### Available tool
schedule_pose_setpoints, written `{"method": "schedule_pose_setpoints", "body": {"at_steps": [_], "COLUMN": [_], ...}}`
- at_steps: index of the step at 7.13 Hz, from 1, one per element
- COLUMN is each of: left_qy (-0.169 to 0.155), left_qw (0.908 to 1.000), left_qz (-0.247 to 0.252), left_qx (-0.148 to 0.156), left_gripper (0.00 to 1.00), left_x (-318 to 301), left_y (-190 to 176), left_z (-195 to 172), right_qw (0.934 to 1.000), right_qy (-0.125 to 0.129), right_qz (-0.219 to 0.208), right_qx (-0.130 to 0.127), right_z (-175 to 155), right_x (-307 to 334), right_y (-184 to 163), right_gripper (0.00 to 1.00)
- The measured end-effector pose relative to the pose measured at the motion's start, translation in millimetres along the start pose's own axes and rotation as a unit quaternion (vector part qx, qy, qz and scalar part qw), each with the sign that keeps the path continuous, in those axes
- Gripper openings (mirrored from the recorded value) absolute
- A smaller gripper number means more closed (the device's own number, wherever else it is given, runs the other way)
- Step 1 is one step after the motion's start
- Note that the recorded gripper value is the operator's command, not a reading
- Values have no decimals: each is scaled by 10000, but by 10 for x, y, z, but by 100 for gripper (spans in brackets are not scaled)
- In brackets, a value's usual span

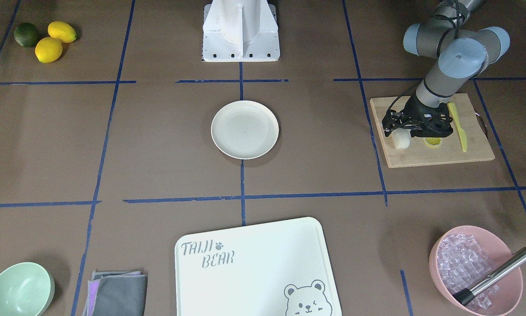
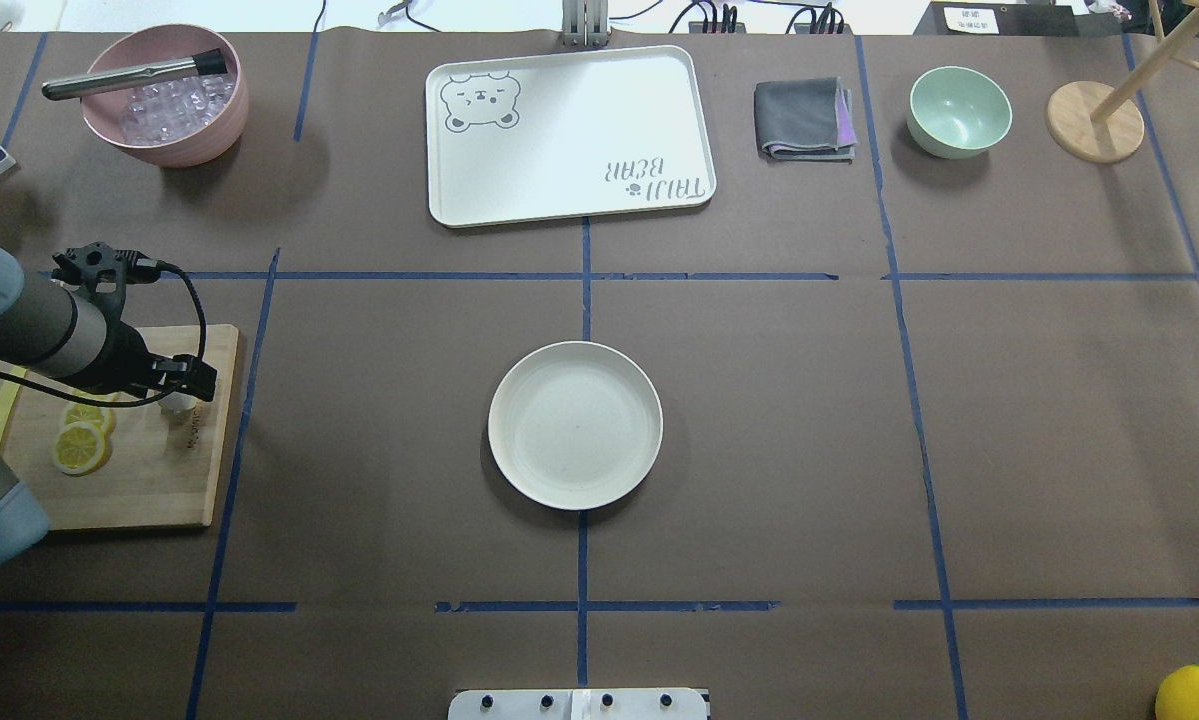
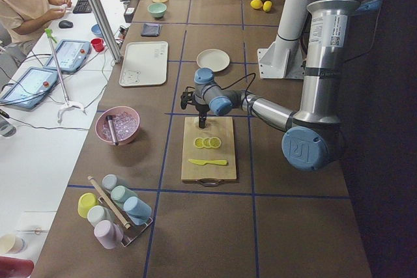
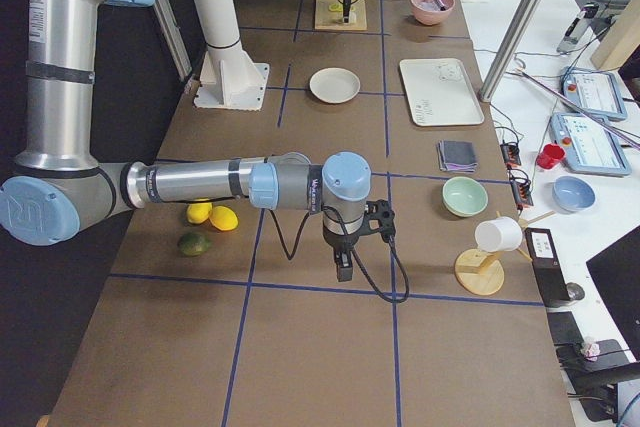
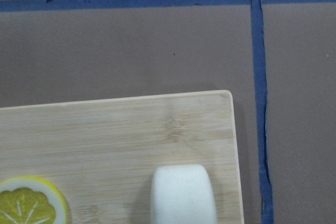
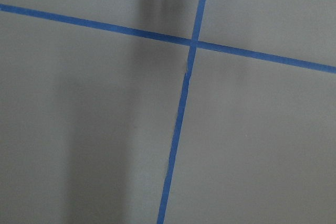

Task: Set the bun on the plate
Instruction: 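Reach the left gripper to the white bun on the cutting board and grasp it, then carry the bun with the left gripper over the white plate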

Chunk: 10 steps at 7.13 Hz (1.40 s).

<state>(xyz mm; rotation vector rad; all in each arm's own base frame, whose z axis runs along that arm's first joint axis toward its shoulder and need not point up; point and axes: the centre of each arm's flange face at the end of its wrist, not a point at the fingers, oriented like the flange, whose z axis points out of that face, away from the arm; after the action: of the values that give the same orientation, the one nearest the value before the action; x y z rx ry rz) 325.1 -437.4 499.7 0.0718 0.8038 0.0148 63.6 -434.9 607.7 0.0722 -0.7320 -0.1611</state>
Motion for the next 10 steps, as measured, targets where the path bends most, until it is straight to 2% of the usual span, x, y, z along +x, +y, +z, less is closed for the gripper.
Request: {"method": "schedule_pose_setpoints", "body": {"at_steps": [1,2,4,6,8,9,10], "left_qy": [-21,-24,37,122,102,35,11], "left_qw": [10000,10000,10000,9999,9993,9986,9979], "left_qz": [1,5,28,20,-269,-445,-573], "left_qx": [-22,-28,10,99,227,297,311], "left_gripper": [34,21,21,23,24,25,26], "left_x": [-14,-14,54,334,1246,1836,2459], "left_y": [2,-3,-9,-103,-426,-490,-379], "left_z": [31,41,-34,-270,-729,-914,-962], "right_qw": [10000,10000,10000,10000,10000,10000,10000], "right_qy": [0,-2,-8,-8,-8,-9,-9], "right_qz": [5,9,18,17,17,25,34], "right_qx": [-1,-1,-4,-2,0,-5,-10], "right_z": [0,1,4,2,1,5,9], "right_x": [0,0,1,-1,-2,1,5], "right_y": [0,1,5,7,7,8,11], "right_gripper": [100,100,100,100,100,100,100]}}
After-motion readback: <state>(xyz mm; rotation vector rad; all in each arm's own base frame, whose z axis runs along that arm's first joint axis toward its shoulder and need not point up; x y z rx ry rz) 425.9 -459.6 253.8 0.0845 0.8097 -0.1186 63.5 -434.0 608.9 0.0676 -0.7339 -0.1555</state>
